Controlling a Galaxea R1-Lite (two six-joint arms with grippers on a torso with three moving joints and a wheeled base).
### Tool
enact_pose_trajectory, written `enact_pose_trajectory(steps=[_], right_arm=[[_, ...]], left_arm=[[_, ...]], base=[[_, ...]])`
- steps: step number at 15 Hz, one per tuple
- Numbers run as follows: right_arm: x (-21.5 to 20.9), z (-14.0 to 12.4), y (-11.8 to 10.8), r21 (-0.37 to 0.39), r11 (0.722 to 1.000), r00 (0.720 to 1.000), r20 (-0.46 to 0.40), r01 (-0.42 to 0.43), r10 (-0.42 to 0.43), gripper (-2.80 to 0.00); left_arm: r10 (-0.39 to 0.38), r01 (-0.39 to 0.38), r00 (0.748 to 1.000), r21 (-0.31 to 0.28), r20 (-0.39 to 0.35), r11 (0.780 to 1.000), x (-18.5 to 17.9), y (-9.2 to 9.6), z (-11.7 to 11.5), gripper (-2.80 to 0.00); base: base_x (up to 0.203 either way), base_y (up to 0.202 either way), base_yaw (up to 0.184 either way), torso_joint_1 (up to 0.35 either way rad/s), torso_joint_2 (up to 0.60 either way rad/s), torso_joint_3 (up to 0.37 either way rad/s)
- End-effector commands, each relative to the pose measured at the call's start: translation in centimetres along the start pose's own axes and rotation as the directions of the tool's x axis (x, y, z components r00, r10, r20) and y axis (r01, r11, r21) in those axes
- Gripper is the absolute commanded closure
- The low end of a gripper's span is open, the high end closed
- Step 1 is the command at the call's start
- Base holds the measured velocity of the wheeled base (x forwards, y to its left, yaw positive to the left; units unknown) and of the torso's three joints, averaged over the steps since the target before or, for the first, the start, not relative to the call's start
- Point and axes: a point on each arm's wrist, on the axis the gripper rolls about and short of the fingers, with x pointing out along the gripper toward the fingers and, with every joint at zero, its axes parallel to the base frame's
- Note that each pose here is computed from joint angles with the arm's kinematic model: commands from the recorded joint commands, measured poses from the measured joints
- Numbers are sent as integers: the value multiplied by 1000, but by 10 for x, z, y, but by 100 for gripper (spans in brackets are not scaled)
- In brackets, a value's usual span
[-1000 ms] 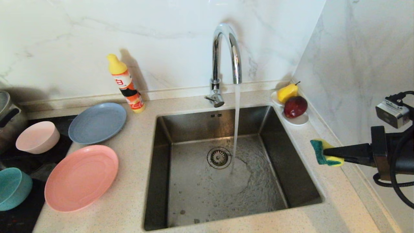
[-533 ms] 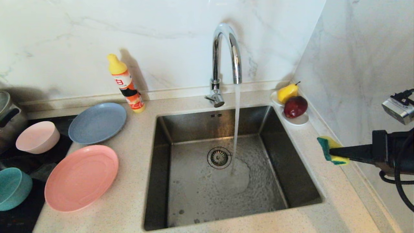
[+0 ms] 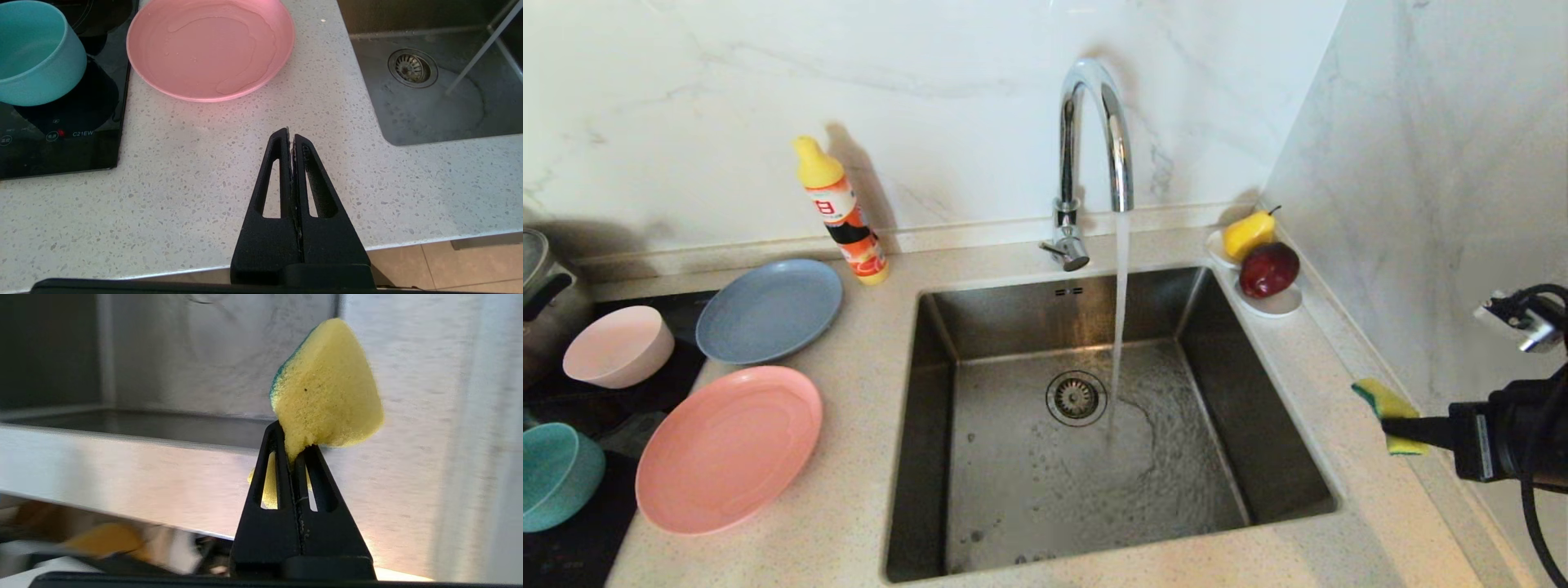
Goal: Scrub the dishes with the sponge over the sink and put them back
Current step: Put down the sponge
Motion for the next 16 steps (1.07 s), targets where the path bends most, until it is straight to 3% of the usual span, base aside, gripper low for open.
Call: enact_pose_trajectory(steps=[1, 3, 7, 10, 13, 16], right_arm=[[3, -12, -4, -30, 999, 1000, -9, 29, -30, 0], [12, -27, -10, -124, 987, 995, 4, 102, -102, 0], [33, -48, -17, -236, 950, 979, 19, 202, -204, 0], [48, -63, -23, -331, 921, 975, -20, 203, -222, 0], [66, -65, -33, -363, 897, 967, 53, 252, -250, 0], [74, -68, -35, -426, 869, 965, 37, 251, -261, 0]], left_arm=[[0, 0, 1000, 0, -6, 1000, 0, 0, 0, 0], [1, -1, 1000, 0, -6, 1000, 0, 0, 0, 0], [0, 0, 1000, 0, -6, 1000, 0, 0, 0, 0], [0, 0, 1000, 0, -6, 1000, 0, 0, 0, 0], [1, -1, 1000, 0, -6, 1000, 0, 0, 0, 0], [1, -1, 1000, 0, -6, 1000, 0, 0, 0, 0]], base=[[0, 0, 0, 0, 0, 0], [0, 0, 0, 0, 0, 0], [0, 0, 0, 0, 0, 0], [0, 0, 0, 0, 0, 0], [0, 0, 0, 0, 0, 0], [0, 0, 0, 0, 0, 0]])
